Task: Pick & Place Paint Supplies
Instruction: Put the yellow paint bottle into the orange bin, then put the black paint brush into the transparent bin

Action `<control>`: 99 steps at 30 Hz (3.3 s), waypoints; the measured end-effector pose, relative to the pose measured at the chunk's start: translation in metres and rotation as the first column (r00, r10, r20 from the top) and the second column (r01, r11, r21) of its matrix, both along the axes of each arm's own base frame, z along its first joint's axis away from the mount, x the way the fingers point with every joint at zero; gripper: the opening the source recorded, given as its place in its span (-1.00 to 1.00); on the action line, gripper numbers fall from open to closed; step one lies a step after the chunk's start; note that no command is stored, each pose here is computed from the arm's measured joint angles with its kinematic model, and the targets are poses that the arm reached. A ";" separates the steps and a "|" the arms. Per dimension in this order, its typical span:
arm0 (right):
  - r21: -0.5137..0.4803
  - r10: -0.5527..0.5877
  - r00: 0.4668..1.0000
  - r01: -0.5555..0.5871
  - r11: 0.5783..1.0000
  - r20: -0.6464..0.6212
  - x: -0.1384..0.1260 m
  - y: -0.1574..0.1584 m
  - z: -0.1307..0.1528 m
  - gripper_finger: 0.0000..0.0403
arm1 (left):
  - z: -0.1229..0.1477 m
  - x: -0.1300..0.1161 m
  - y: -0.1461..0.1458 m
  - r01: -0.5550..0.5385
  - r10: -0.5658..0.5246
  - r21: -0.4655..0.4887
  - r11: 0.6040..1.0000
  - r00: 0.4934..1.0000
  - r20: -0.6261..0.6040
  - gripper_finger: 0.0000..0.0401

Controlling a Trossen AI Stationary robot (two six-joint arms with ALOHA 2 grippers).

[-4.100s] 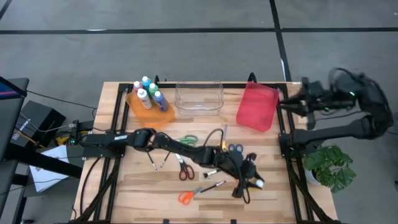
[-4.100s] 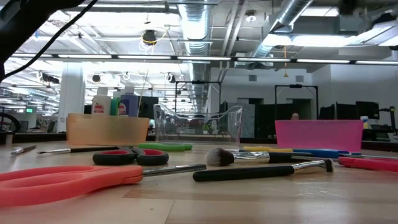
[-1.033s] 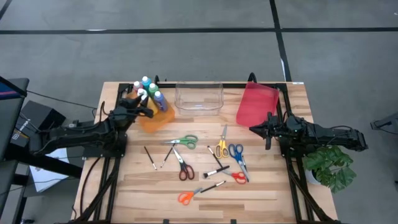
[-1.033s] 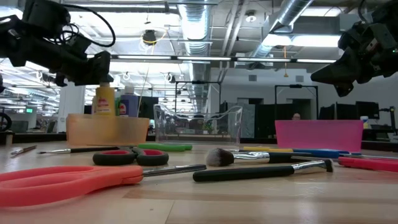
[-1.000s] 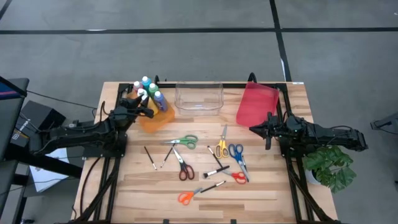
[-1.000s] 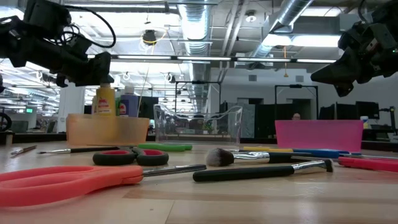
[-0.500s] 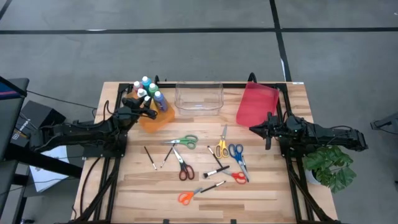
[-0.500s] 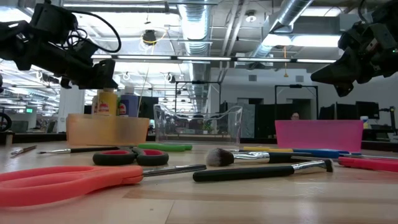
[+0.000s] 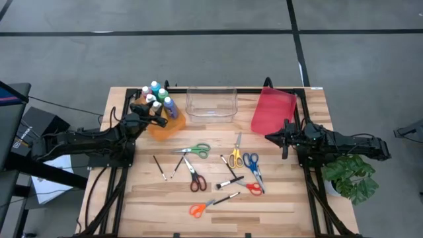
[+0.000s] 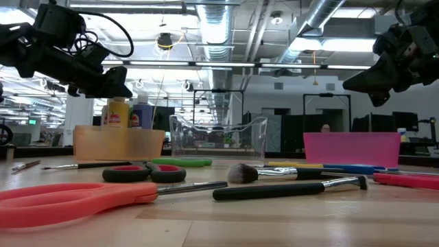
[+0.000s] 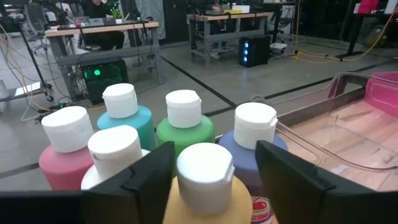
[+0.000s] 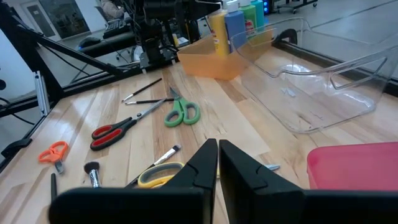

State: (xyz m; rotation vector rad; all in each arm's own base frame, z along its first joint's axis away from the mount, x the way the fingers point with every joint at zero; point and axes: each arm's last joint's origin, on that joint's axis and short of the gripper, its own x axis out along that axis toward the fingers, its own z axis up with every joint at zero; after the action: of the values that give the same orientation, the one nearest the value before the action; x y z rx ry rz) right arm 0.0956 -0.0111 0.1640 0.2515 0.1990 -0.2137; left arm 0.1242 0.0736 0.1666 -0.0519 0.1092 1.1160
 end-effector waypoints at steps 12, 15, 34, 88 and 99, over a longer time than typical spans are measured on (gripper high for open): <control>0.000 0.000 1.000 0.000 1.000 0.000 0.000 0.000 0.000 -0.93 | 0.027 0.008 0.003 0.004 -0.004 0.038 0.999 1.000 0.022 0.63; 0.000 0.000 1.000 0.000 1.000 0.000 0.000 0.000 0.000 -0.93 | 0.042 0.013 0.002 0.021 -0.022 0.051 0.998 1.000 0.010 0.63; 0.000 0.000 1.000 0.000 1.000 0.000 0.000 0.000 0.000 -0.93 | 0.172 0.059 -0.066 0.513 -0.514 0.038 0.857 0.852 0.100 0.57; 0.000 -0.001 1.000 0.001 1.000 0.000 0.000 0.000 0.000 -0.93 | -0.039 0.132 -0.130 -0.232 -0.374 -0.925 0.301 0.864 -0.338 -0.05; 0.000 0.000 1.000 0.000 1.000 0.000 0.000 0.000 0.000 -0.93 | -0.033 0.135 -0.126 -0.182 -0.402 -0.950 0.254 0.874 -0.274 -0.95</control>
State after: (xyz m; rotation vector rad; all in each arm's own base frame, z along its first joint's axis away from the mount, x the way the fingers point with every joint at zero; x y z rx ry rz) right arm 0.0956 -0.0112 0.1640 0.2514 0.1990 -0.2141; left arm 0.2596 -0.0529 0.1338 -0.9107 1.2847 0.7085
